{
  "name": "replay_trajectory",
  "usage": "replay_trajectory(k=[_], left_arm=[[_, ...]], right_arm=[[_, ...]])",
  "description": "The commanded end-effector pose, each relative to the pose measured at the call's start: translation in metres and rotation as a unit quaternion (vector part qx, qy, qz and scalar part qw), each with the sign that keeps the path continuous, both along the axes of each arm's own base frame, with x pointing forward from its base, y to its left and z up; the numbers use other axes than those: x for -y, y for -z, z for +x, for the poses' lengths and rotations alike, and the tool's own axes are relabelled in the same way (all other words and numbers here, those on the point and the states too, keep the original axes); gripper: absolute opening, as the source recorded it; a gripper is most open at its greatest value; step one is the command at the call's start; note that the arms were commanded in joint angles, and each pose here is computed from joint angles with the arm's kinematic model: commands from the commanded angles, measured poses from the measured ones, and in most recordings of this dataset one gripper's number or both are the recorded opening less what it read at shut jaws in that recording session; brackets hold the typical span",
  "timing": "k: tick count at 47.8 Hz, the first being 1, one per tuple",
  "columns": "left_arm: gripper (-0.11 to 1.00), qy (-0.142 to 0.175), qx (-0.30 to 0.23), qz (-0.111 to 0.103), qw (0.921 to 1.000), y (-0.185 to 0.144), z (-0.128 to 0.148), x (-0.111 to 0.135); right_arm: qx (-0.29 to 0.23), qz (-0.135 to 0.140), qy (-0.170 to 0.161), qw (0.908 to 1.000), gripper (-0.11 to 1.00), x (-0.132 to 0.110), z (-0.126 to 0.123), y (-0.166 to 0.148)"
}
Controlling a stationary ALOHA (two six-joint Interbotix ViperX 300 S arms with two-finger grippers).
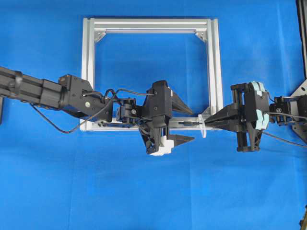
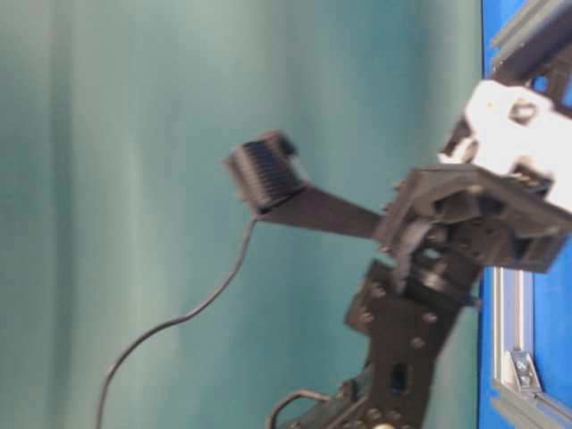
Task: Insert the wire through the string loop located on the right side.
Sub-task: 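Close the left gripper on the USB plug beyond the loop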
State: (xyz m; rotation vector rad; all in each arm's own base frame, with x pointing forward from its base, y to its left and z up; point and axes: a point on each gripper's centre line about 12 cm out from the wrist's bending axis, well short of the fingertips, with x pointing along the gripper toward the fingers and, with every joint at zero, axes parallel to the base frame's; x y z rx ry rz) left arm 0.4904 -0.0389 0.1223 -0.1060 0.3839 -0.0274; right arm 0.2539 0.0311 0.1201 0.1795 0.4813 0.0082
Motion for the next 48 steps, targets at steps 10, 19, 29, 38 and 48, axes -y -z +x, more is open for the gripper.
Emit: replay_trajectory(k=[10,19,29,38,48], left_arm=[[0.86,-0.003,0.012,0.001,0.9999,-0.0074,0.0041,-0.0034],[0.86,-0.003,0.012,0.001,0.9999,-0.0078,0.0039,-0.0034],[0.86,-0.003,0.009,0.001,1.0000,-0.0056,0.0035,-0.0034],[0.86,-0.002,0.005,0.001,1.0000,-0.0048,0.0031,-0.0033],[0.86,-0.002,0.005,0.001,1.0000,-0.0048,0.0031,-0.0033]], right_arm=[[0.014,0.001,-0.001,0.9999,-0.04,-0.0009,0.0054,-0.0065],[0.014,0.001,-0.001,0.9999,-0.04,-0.0010,0.0058,-0.0071],[0.014,0.001,-0.001,0.9999,-0.04,-0.0010,0.0058,-0.0067],[0.014,0.001,-0.002,0.9999,-0.04,-0.0011,0.0058,-0.0067],[0.014,0.001,-0.001,0.9999,-0.04,-0.0010,0.0058,-0.0067]])
